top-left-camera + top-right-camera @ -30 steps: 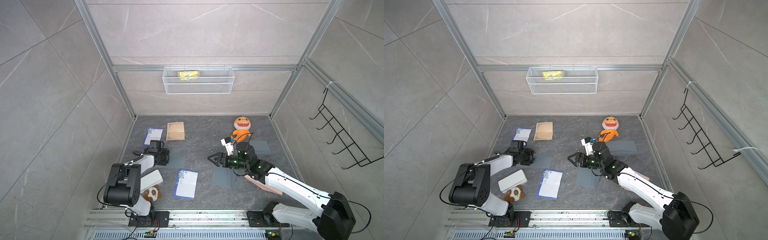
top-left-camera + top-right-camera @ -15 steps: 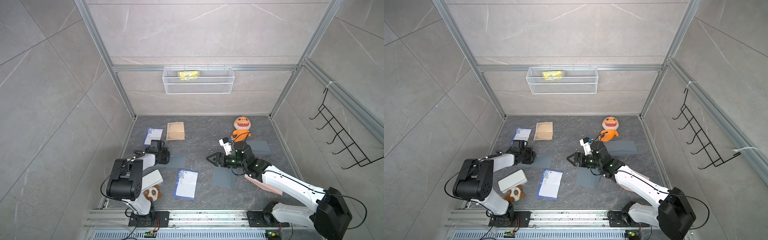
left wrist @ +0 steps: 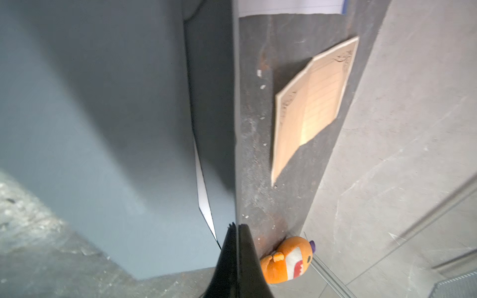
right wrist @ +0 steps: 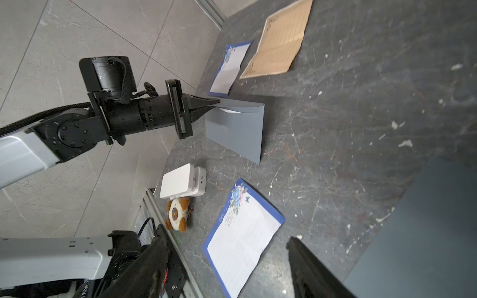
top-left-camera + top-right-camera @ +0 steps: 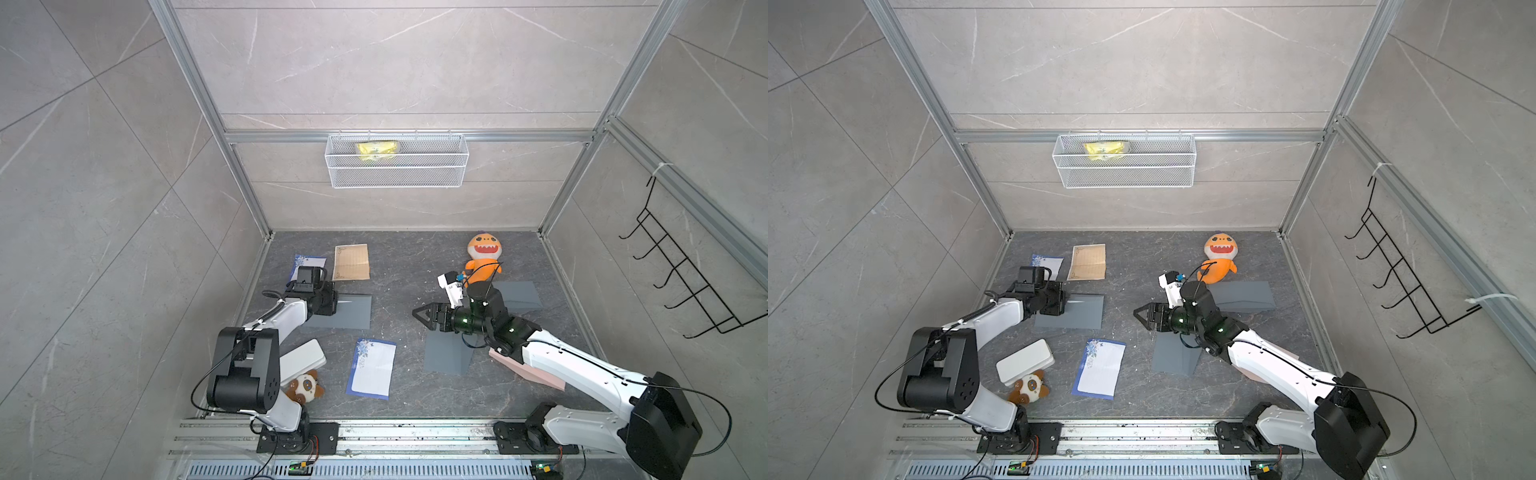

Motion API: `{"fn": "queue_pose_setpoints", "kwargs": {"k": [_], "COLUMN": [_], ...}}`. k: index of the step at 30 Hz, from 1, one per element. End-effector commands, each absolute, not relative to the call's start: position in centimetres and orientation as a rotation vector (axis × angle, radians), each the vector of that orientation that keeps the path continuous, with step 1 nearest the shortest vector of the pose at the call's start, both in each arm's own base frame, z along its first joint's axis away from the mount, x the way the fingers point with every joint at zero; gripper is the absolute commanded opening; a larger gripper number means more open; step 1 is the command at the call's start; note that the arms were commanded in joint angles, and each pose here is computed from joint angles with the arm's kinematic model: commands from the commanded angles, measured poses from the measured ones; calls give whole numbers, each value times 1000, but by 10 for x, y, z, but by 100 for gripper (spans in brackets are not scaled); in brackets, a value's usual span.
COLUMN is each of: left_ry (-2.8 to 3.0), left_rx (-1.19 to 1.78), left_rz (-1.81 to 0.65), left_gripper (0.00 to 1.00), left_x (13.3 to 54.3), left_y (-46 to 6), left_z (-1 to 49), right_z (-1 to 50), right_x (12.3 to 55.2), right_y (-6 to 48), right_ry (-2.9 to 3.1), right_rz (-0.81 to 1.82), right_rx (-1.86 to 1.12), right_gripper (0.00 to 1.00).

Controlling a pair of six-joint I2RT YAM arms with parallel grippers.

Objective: Take the letter paper out of the envelope
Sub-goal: Pick up the envelope from the center of the board.

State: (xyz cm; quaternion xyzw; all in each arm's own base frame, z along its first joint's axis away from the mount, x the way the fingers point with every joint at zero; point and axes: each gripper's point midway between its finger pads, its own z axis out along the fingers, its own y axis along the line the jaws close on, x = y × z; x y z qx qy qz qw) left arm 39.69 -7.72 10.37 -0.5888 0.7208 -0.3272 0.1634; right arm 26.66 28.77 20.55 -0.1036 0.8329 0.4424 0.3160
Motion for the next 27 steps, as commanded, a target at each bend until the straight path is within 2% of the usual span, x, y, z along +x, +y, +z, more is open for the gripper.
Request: {"fn": "queue_pose_setpoints", "kwargs": {"k": [1,5,16,27], "left_ry": [2044,2067,2259,2396], "left_rx": [-1675,-1674,-1569,-1355], "left_rz": [-937,-939,-954,-981], "left_gripper": [0,0,0,0], "left_x": [394,387,370,370], "left_y": [-76,-81,-108,-148], "left_z": [143,175,237,257], "right_z": [227,243,264,258], "right_x": [275,285,316,336], "right_y": [289,294,318,367], "right_ry": [2028,1875,1580,1601], "right_rz": [1108,1035,631,632], "right_rx": [-367,-476,-947,-1155], "right_gripper": [75,75,78,78]}}
